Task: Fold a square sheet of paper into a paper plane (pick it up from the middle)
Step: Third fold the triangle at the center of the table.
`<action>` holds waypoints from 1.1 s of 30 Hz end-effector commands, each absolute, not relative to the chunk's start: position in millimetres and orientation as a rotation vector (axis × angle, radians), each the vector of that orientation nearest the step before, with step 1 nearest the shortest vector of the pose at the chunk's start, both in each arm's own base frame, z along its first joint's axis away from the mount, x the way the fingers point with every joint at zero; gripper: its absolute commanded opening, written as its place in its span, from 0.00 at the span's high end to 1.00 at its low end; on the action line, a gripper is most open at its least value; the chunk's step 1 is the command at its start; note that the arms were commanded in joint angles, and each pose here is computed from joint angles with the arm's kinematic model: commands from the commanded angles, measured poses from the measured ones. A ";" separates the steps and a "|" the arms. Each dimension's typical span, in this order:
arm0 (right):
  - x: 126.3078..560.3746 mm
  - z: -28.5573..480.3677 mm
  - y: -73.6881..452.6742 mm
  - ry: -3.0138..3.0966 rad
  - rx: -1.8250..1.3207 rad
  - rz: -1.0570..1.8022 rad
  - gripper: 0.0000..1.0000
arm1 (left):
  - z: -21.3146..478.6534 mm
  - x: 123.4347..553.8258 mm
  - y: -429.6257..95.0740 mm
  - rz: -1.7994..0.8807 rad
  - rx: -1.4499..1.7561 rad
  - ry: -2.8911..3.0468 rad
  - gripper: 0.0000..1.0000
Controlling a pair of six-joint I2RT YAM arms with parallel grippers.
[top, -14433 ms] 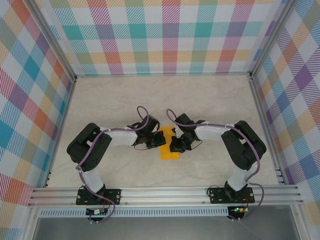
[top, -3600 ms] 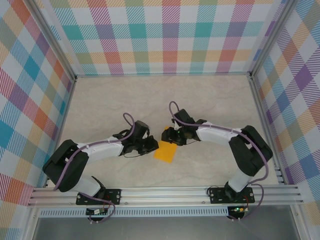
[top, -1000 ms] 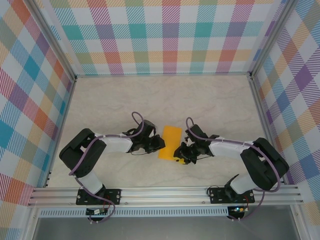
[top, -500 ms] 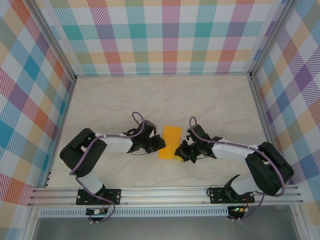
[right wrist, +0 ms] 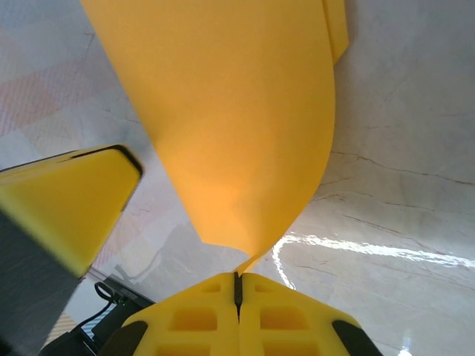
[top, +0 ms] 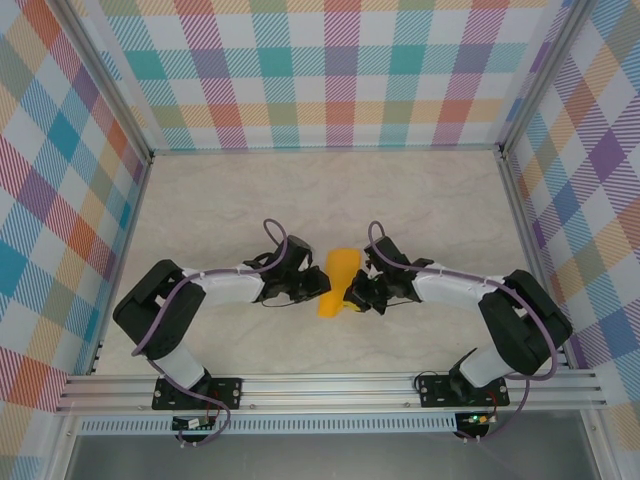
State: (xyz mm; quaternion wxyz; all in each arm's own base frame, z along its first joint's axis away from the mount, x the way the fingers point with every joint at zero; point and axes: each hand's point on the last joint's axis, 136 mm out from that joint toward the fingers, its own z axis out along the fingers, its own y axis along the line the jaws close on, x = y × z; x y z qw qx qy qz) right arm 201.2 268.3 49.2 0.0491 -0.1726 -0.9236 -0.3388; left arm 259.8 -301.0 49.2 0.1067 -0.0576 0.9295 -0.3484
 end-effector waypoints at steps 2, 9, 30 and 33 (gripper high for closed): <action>196.3 42.3 260.9 -2.838 -0.515 -0.917 0.94 | 61.1 278.7 -298.4 -0.929 -0.106 2.700 0.83; 201.8 45.6 264.9 -2.845 -0.513 -0.939 0.94 | 46.8 295.6 -309.8 -0.894 -0.082 2.731 0.85; 238.6 50.0 293.7 -2.906 -0.425 -1.125 0.93 | 16.5 287.9 -306.5 -0.838 -0.112 2.834 0.87; 241.8 46.3 293.9 -2.922 -0.420 -1.122 0.93 | 18.0 288.3 -307.1 -0.842 -0.114 2.834 0.87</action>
